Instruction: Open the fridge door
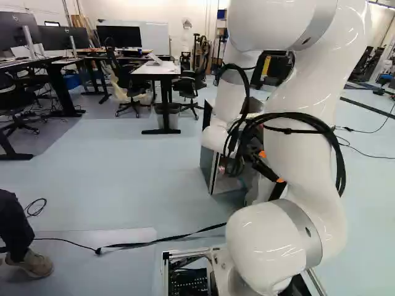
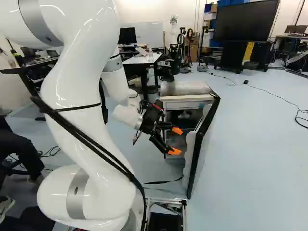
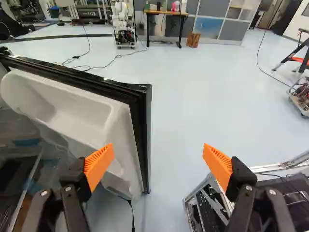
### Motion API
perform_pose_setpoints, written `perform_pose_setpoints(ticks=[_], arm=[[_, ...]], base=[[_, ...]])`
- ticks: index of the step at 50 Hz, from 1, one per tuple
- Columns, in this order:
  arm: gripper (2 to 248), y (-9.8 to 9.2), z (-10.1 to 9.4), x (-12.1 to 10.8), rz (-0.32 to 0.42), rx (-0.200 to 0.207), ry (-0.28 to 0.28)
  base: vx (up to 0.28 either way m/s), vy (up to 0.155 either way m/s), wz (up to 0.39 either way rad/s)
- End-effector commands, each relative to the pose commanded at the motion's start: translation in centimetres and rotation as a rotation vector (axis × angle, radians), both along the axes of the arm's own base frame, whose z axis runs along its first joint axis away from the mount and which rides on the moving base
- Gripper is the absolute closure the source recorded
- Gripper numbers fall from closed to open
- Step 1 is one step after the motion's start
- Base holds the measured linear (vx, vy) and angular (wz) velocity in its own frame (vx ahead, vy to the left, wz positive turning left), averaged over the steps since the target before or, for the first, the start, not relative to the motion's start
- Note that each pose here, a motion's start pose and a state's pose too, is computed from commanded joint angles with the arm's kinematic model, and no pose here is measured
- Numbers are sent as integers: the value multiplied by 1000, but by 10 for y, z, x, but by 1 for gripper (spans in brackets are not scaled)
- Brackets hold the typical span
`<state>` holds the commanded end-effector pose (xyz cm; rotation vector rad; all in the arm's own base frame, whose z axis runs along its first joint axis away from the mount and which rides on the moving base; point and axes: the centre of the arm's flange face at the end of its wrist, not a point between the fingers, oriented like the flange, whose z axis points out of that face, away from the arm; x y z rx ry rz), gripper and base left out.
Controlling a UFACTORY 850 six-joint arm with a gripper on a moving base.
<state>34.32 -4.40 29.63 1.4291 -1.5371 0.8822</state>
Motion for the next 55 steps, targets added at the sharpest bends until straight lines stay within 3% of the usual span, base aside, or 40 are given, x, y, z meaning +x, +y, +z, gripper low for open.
perform_pose_setpoints(ticks=[11,25,55], arm=[[3,-4,4,1,-15,-48,6],[3,-19,8,26,-65,-53,-28],[3,-87,14,72,-236,-56,-106]], base=[[0,0,0],[0,0,0],[0,0,0]])
